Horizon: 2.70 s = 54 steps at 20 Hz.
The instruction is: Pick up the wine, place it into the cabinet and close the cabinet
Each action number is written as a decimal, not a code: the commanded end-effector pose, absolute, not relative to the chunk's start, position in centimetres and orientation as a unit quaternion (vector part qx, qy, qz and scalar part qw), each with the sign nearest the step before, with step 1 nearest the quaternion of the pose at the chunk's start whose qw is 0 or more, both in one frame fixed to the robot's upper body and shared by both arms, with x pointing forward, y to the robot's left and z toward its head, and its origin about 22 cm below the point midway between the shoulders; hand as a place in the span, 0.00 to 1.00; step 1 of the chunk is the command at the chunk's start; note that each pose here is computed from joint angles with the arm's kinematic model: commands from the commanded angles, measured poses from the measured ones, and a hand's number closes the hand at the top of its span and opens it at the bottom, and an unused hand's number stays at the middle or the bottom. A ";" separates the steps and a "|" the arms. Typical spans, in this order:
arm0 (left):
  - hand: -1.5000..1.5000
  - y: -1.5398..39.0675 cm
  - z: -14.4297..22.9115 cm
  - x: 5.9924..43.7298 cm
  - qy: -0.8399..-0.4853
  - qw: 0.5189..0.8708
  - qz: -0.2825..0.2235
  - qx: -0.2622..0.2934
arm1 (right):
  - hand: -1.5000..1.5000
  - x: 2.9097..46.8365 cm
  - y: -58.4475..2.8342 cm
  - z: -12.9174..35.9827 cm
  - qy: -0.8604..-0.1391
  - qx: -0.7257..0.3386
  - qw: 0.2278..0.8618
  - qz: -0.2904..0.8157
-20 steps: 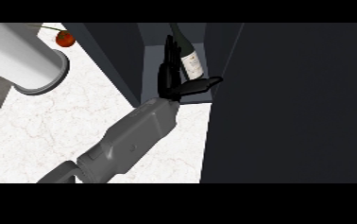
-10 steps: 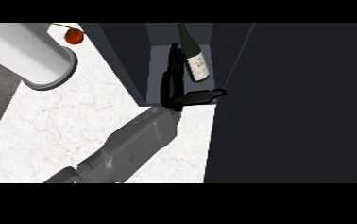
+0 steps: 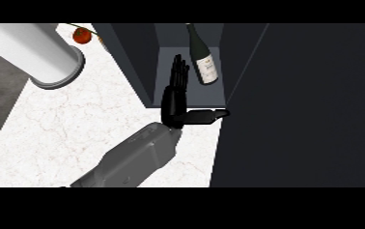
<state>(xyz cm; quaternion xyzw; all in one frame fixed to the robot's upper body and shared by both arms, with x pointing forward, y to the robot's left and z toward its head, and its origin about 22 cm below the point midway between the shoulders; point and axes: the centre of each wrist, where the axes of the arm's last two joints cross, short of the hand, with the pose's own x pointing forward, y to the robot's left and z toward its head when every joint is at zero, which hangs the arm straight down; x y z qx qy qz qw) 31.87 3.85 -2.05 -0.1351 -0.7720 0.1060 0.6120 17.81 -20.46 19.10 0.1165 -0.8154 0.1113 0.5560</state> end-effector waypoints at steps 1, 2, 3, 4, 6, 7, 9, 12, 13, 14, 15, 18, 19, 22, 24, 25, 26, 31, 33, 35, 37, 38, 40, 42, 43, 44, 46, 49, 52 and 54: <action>0.00 5.0 -2.5 29.2 -0.774 0.608 0.094 -0.150 | 0.00 18.0 -20.8 19.0 -0.811 0.114 0.562 0.113; 0.00 4.2 -2.7 29.8 -0.774 0.607 0.090 -0.157 | 0.00 16.9 -20.3 18.0 -0.811 0.109 0.564 0.105; 0.00 5.4 -1.8 28.7 -0.779 0.600 0.083 -0.162 | 0.00 15.6 -20.9 19.0 -0.810 0.113 0.567 0.102; 0.00 6.2 -1.7 30.0 -0.778 0.599 0.079 -0.169 | 0.00 15.8 -21.3 19.0 -0.813 0.111 0.562 0.106; 0.00 6.3 -0.2 29.2 -0.780 0.594 0.064 -0.185 | 0.00 17.3 -21.4 18.6 -0.817 0.099 0.557 0.109; 0.00 7.5 -0.5 27.5 -0.776 0.598 0.074 -0.186 | 0.00 16.9 -21.1 18.5 -0.815 0.099 0.559 0.112; 0.00 6.5 0.8 27.0 -0.781 0.589 0.055 -0.202 | 0.00 17.1 -20.9 18.0 -0.821 0.091 0.551 0.115; 0.00 10.7 2.3 27.1 -0.784 0.587 0.041 -0.199 | 0.00 17.9 -21.2 19.6 -0.826 0.088 0.547 0.105; 0.00 12.4 1.8 27.1 -0.781 0.590 0.036 -0.202 | 0.00 17.6 -21.0 18.8 -0.821 0.098 0.550 0.116; 0.00 10.5 0.6 23.3 -0.779 0.591 0.042 -0.208 | 0.00 16.9 -22.3 18.7 -0.812 0.116 0.558 0.128; 0.00 13.1 0.5 24.5 -0.779 0.590 0.029 -0.212 | 0.00 16.4 -21.6 19.1 -0.810 0.126 0.557 0.129; 0.00 14.0 1.5 23.6 -0.783 0.579 0.013 -0.226 | 1.00 15.4 -21.5 19.4 -0.803 0.125 0.549 0.195; 0.00 14.3 3.3 22.6 -0.773 0.587 0.023 -0.241 | 1.00 15.6 -21.2 19.0 -0.805 0.122 0.545 0.200; 1.00 16.0 3.5 21.5 -0.777 0.580 0.012 -0.244 | 1.00 15.0 -21.9 20.0 -0.793 0.149 0.539 0.243; 1.00 17.5 3.4 20.6 -0.773 0.581 0.016 -0.253 | 1.00 13.9 -21.6 19.7 -0.787 0.161 0.535 0.261; 1.00 18.6 4.2 20.4 -0.776 0.581 0.019 -0.246 | 1.00 14.1 -22.4 19.9 -0.783 0.165 0.540 0.263; 1.00 18.8 3.4 19.2 -0.776 0.578 0.015 -0.253 | 1.00 15.3 -21.6 19.2 -0.783 0.178 0.537 0.258; 1.00 23.8 4.3 18.2 -0.773 0.589 0.015 -0.236 | 1.00 13.4 -19.0 19.2 -0.768 0.246 0.530 0.263; 1.00 23.8 5.7 18.0 -0.774 0.589 0.023 -0.233 | 1.00 13.1 -17.9 18.9 -0.756 0.262 0.529 0.283; 1.00 25.6 4.5 17.0 -0.779 0.586 0.022 -0.223 | 1.00 12.5 -16.9 19.6 -0.743 0.278 0.529 0.301; 0.00 26.5 5.0 16.6 -0.787 0.575 0.035 -0.223 | 1.00 11.9 -15.9 20.4 -0.735 0.294 0.529 0.307; 0.00 28.1 5.0 17.2 -0.791 0.574 0.035 -0.211 | 1.00 11.7 -14.8 19.4 -0.735 0.302 0.521 0.311; 0.00 28.5 5.2 16.4 -0.792 0.571 0.047 -0.212 | 1.00 11.0 -13.3 20.4 -0.724 0.321 0.519 0.321; 0.00 30.8 5.1 15.8 -0.789 0.573 0.071 -0.213 | 1.00 10.8 -12.0 20.2 -0.720 0.327 0.523 0.316; 0.00 30.1 4.8 14.9 -0.787 0.576 0.076 -0.208 | 1.00 11.0 -10.9 19.8 -0.705 0.319 0.535 0.339; 0.00 30.5 6.5 15.4 -0.787 0.576 0.075 -0.207 | 1.00 10.5 -10.4 19.7 -0.696 0.325 0.530 0.359; 0.00 32.7 4.8 15.9 -0.791 0.572 0.095 -0.194 | 1.00 10.1 -9.3 20.0 -0.685 0.333 0.528 0.375; 0.00 34.5 6.0 15.8 -0.793 0.576 0.082 -0.182 | 1.00 10.9 -6.7 19.2 -0.701 0.317 0.535 0.351; 0.00 36.5 6.1 15.4 -0.793 0.575 0.085 -0.180 | 1.00 10.4 -5.3 18.9 -0.712 0.312 0.522 0.350; 0.00 37.6 5.8 15.1 -0.795 0.575 0.081 -0.175 | 1.00 11.4 -4.5 18.9 -0.723 0.294 0.527 0.337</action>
